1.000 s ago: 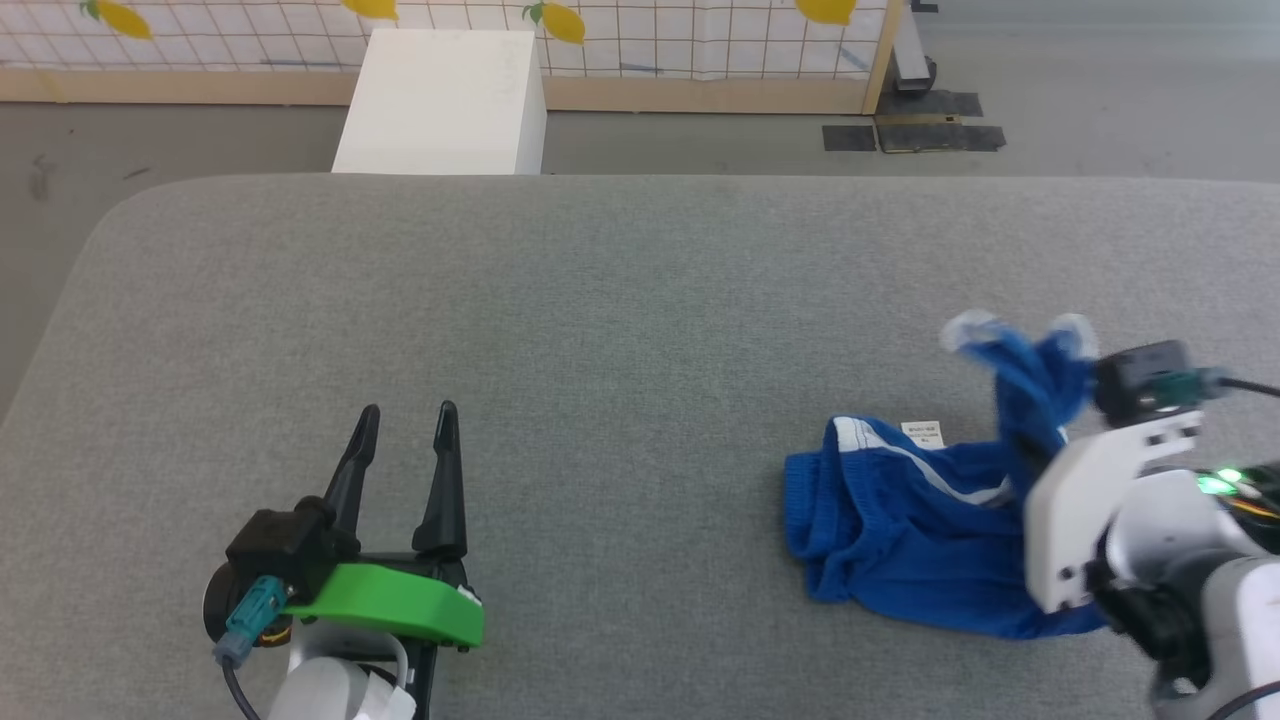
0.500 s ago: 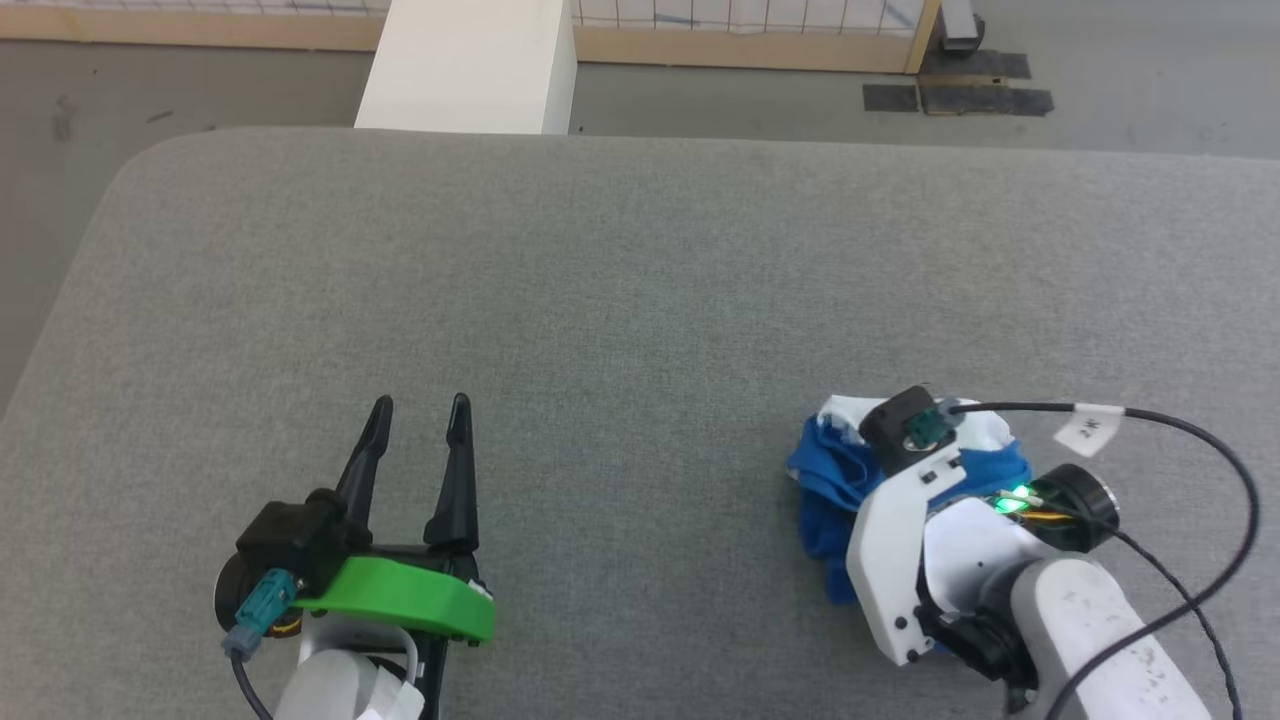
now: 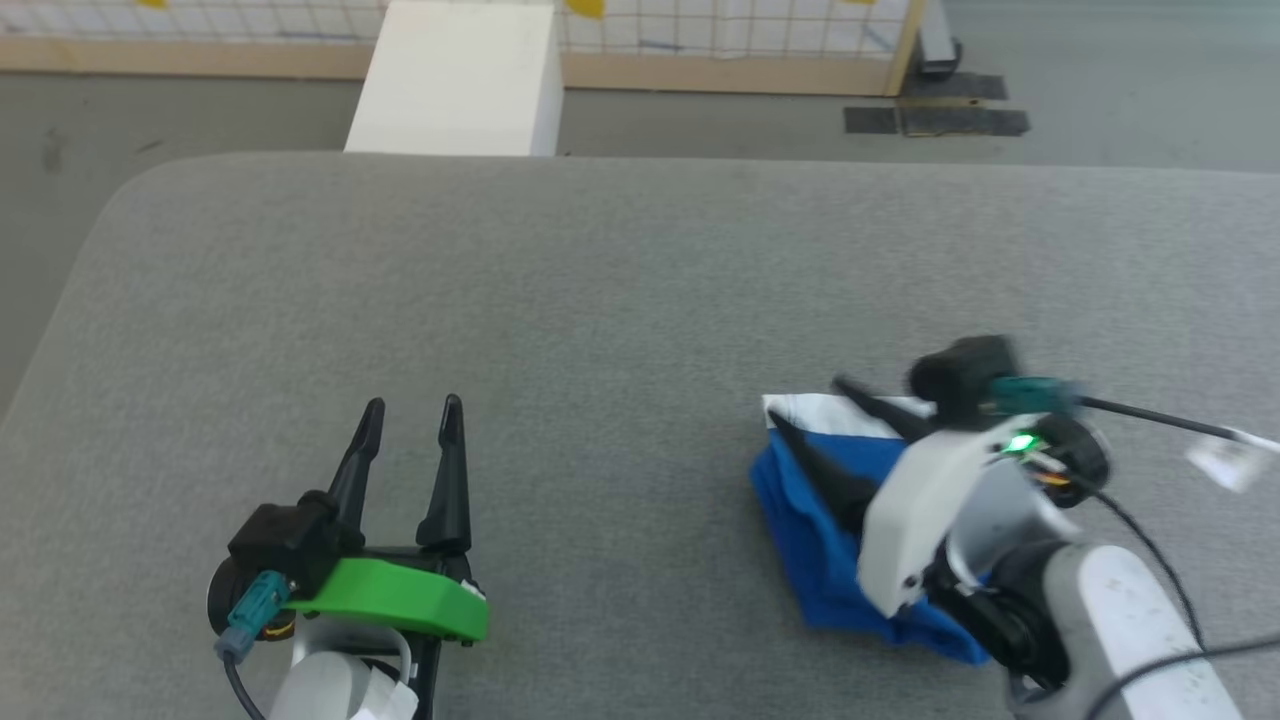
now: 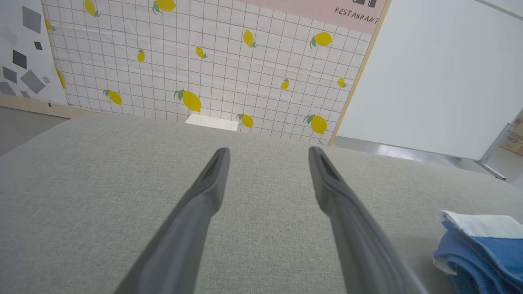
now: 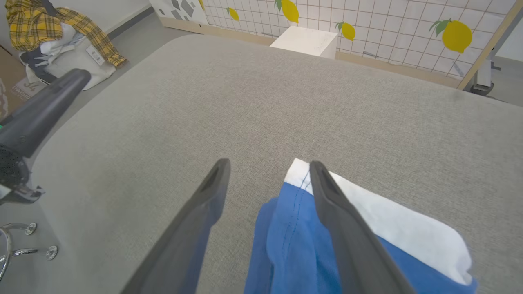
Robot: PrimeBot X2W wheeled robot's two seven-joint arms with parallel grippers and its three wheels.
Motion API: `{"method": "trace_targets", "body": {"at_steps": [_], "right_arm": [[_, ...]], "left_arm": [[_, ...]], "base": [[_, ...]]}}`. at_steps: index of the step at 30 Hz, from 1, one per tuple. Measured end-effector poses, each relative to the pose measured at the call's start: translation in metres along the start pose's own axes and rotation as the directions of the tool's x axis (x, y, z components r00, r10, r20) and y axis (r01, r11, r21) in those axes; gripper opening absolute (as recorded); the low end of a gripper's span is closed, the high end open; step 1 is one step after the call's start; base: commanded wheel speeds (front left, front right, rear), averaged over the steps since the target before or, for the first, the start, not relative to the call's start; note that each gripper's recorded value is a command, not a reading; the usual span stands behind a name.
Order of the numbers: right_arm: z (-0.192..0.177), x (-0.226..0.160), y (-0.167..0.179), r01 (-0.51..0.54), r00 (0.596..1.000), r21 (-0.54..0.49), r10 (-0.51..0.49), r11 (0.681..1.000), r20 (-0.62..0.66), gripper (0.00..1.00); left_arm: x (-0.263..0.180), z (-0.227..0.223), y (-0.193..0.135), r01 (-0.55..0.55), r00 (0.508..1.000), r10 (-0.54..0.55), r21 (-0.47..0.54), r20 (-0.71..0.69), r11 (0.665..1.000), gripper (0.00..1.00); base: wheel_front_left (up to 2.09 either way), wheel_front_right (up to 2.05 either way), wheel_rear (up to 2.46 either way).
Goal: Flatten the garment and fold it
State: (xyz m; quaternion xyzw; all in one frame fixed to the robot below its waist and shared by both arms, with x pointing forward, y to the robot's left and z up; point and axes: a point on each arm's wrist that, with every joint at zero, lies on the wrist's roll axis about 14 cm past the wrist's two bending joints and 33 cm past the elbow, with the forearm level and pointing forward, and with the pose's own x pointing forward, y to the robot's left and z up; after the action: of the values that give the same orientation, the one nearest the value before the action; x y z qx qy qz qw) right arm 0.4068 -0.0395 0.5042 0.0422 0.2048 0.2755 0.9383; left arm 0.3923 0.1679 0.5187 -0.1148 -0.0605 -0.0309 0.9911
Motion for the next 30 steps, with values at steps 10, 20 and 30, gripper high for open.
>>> {"method": "trace_targets", "body": {"at_steps": [10, 20, 30], "right_arm": [[0.045, -0.083, -0.075, 0.3, 0.865, 0.067, -0.301, 0.951, 0.401, 1.0], [-0.024, -0.124, -0.13, 0.309, 0.818, 0.526, -0.504, 0.792, 0.279, 1.0], [-0.091, -0.099, -0.136, 0.193, 0.945, 0.846, -0.325, 0.496, -0.025, 1.0]], "left_arm": [[0.006, 0.007, -0.023, 0.065, 0.998, -0.064, -0.013, 0.026, 0.998, 1.0], [0.01, 0.009, -0.042, 0.116, 0.993, -0.116, -0.022, 0.035, 0.993, 1.0], [0.01, 0.002, -0.04, 0.108, 0.994, -0.108, -0.024, 0.014, 0.994, 1.0]], "base": [[0.0, 0.0, 0.0], [0.0, 0.0, 0.0], [0.0, 0.0, 0.0]]}}
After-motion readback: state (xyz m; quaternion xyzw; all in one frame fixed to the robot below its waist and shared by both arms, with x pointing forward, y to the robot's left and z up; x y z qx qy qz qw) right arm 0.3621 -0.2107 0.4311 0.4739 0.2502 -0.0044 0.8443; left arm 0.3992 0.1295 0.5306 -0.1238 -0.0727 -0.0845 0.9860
